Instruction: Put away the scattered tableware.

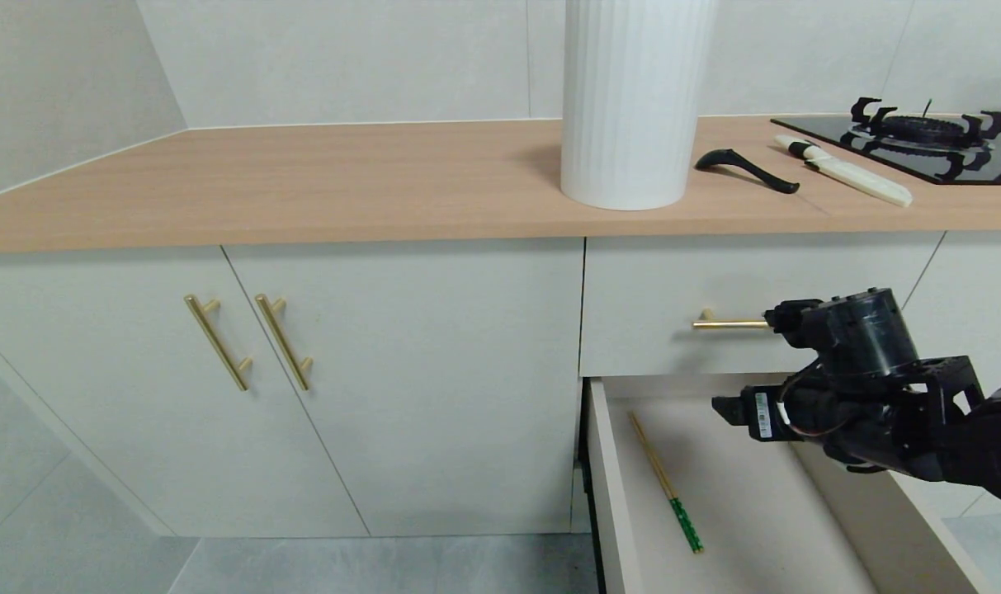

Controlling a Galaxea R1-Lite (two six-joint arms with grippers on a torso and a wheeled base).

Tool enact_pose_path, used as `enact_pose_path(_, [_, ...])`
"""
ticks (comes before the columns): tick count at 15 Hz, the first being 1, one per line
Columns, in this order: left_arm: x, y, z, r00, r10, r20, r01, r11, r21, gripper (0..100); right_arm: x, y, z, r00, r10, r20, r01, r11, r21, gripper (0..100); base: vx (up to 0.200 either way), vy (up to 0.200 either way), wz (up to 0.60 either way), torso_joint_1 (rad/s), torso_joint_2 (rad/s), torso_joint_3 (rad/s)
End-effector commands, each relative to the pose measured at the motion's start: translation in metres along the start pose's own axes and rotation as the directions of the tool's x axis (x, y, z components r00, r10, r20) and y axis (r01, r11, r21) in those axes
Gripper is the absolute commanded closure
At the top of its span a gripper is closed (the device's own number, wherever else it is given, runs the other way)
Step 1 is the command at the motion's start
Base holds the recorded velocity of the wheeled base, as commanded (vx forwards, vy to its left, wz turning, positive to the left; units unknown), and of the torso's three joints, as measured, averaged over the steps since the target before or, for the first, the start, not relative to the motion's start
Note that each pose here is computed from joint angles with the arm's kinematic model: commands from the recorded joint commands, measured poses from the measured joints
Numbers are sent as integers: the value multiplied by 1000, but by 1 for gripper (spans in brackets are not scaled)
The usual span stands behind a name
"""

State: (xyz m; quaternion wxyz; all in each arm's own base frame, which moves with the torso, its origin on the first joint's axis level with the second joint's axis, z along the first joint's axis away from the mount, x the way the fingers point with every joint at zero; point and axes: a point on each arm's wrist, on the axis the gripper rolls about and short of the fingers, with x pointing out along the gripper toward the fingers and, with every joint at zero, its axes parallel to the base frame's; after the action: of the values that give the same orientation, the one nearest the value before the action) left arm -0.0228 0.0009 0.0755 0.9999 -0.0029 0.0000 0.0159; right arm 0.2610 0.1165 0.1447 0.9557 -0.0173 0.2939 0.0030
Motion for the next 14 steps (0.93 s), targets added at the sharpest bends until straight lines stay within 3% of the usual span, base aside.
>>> enact_pose_path(1, [0, 0, 0, 1000, 1, 0, -1, 1000, 0, 0, -14, -4, 8, 999, 9, 47, -10, 1000, 19, 0, 0, 0, 0, 0, 0, 0])
enact_pose_path(6, [0, 0, 0, 1000, 1, 0, -1, 1000, 0, 0, -20, -6, 11, 998, 9, 67, -10, 1000, 15, 0, 0, 0, 0, 7, -36, -27])
enact_pose_path(10, [0, 0, 0, 1000, 1, 0, -1, 1000, 0, 0, -20, -10, 11, 998, -1, 67, 0, 1000, 6, 0, 0, 0, 0, 84, -271, -266])
enact_pose_path(14, [0, 0, 0, 1000, 1, 0, -1, 1000, 0, 0, -21, -11, 11, 997, -1, 71, 1, 1000, 7, 0, 0, 0, 0, 165, -538, -294])
